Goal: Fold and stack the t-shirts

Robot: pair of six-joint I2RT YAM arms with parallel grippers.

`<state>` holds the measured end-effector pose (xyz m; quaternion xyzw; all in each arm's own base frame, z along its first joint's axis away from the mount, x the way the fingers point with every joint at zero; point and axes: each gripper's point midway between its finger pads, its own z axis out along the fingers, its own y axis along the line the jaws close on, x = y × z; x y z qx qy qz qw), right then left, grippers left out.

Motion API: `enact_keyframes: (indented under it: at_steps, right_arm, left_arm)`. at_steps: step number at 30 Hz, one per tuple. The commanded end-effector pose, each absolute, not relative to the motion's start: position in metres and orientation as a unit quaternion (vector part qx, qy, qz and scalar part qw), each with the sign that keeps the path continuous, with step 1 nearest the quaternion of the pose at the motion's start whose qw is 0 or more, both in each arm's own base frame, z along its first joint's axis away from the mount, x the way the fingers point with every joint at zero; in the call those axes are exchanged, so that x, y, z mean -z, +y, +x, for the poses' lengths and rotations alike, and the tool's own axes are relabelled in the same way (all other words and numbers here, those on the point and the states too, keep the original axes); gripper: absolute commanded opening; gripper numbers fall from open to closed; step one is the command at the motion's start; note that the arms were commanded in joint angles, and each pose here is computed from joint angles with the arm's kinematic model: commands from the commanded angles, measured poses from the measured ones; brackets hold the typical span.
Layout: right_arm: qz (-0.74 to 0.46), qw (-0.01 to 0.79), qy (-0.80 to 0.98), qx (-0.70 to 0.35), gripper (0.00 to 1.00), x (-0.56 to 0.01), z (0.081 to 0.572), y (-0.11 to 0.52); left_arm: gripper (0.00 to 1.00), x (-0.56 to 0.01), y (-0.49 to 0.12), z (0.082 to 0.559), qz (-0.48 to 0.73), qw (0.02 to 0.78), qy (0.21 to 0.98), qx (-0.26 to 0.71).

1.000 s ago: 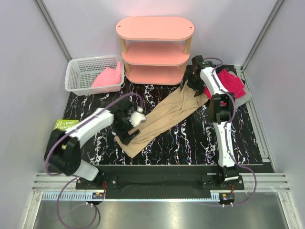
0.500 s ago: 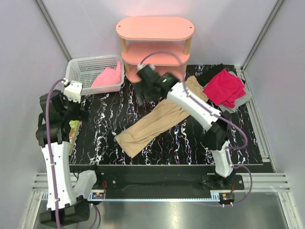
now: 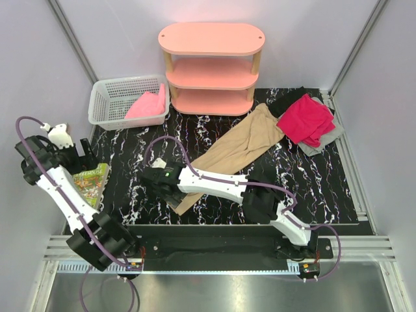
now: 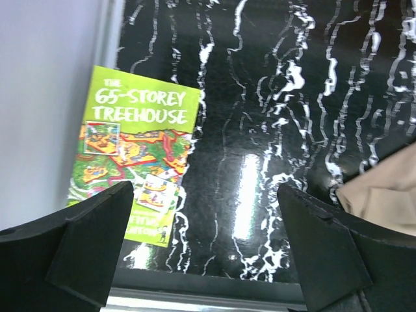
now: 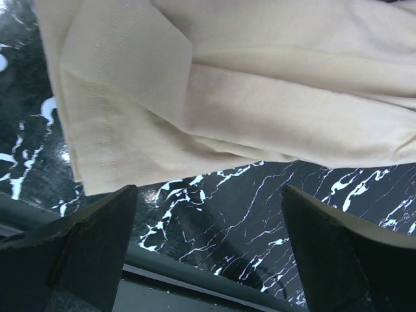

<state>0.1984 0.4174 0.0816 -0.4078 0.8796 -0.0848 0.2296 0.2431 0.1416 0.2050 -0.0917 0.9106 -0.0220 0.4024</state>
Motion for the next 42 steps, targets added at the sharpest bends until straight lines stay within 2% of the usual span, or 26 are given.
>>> enact_keyframes:
  at_steps: [1, 9, 18, 27, 29, 34, 42]
  right_arm:
    - [-0.392, 0.270, 0.876, 0.074, 1.00, -0.099, 0.197, 0.436]
    - [-0.404, 0.255, 0.878, 0.029, 0.97, -0.080, 0.187, 0.474]
    - [-0.424, 0.231, 0.876, 0.013, 0.94, -0.051, 0.169, 0.497]
    - [-0.432, 0.216, 0.875, 0.015, 0.90, -0.030, 0.164, 0.502]
    - [-0.432, 0.214, 0.876, 0.017, 0.88, -0.023, 0.165, 0.502]
    - [-0.428, 0.186, 0.884, 0.034, 0.68, -0.004, 0.169, 0.487]
    - [-0.398, 0.140, 0.906, 0.021, 0.53, 0.018, 0.170, 0.469]
  left_arm:
    - [0.99, -0.226, 0.128, 0.254, -0.051, 0.440, 0.894, 0.070]
    - [0.99, -0.230, 0.137, 0.256, -0.067, 0.448, 0.886, 0.094]
    - [0.99, -0.210, 0.152, 0.257, -0.092, 0.422, 0.889, 0.151]
    - [0.98, -0.204, 0.149, 0.252, -0.078, 0.417, 0.894, 0.147]
    - [0.98, -0.204, 0.147, 0.251, -0.072, 0.418, 0.894, 0.144]
    - [0.98, -0.201, 0.149, 0.248, -0.069, 0.414, 0.898, 0.135]
    - [0.98, -0.198, 0.150, 0.248, -0.071, 0.409, 0.900, 0.134]
